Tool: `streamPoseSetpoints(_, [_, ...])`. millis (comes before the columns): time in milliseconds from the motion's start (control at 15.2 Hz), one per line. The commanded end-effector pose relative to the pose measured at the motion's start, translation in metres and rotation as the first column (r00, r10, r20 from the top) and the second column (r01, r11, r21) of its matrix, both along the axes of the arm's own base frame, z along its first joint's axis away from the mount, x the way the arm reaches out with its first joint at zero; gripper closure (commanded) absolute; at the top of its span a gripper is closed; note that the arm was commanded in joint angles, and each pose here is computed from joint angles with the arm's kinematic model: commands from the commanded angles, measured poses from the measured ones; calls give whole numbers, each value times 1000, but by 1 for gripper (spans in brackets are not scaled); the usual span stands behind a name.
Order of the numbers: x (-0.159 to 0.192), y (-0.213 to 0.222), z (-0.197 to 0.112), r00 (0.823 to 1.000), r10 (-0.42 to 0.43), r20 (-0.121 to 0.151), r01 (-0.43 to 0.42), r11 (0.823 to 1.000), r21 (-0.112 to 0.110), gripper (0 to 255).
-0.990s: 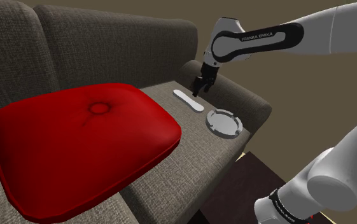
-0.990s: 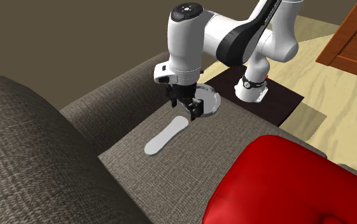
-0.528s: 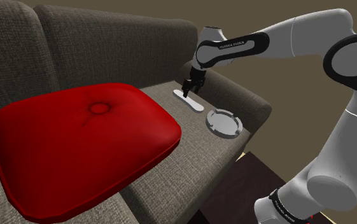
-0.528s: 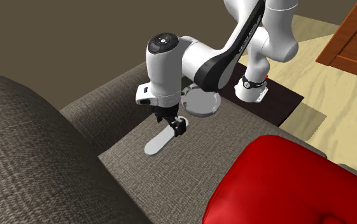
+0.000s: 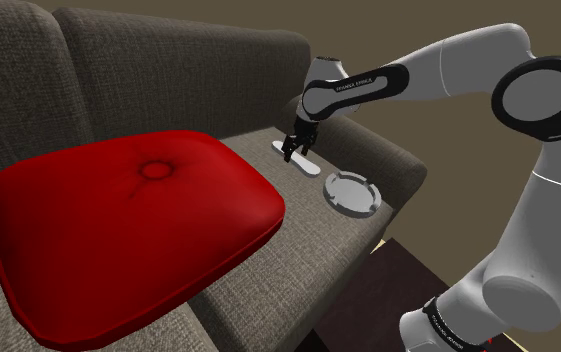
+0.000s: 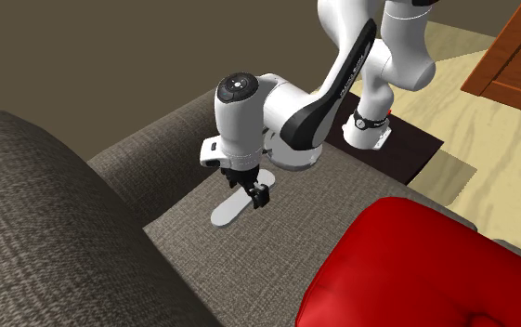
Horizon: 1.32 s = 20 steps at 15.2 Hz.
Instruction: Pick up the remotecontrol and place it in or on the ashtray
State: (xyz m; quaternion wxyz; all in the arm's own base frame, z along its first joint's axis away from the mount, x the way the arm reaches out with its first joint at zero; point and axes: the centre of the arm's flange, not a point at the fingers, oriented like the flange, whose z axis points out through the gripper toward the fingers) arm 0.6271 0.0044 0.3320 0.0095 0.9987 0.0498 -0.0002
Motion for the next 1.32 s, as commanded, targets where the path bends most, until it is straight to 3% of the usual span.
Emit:
streamPoseSetpoints(0, [0,0,-2,1000,0,1,0,1000,0,0])
streamPoseSetpoints(330, [0,0,-2,1000,0,1,0,1000,0,0])
streamPoseSetpoints(396, [0,0,-2,1000,0,1,0,1000,0,255])
streamPoseSetpoints(990, [0,0,-2,1000,0,1,0,1000,0,255])
streamPoseSetpoints(1254, [0,0,20,1000,0,1,0,1000,0,255])
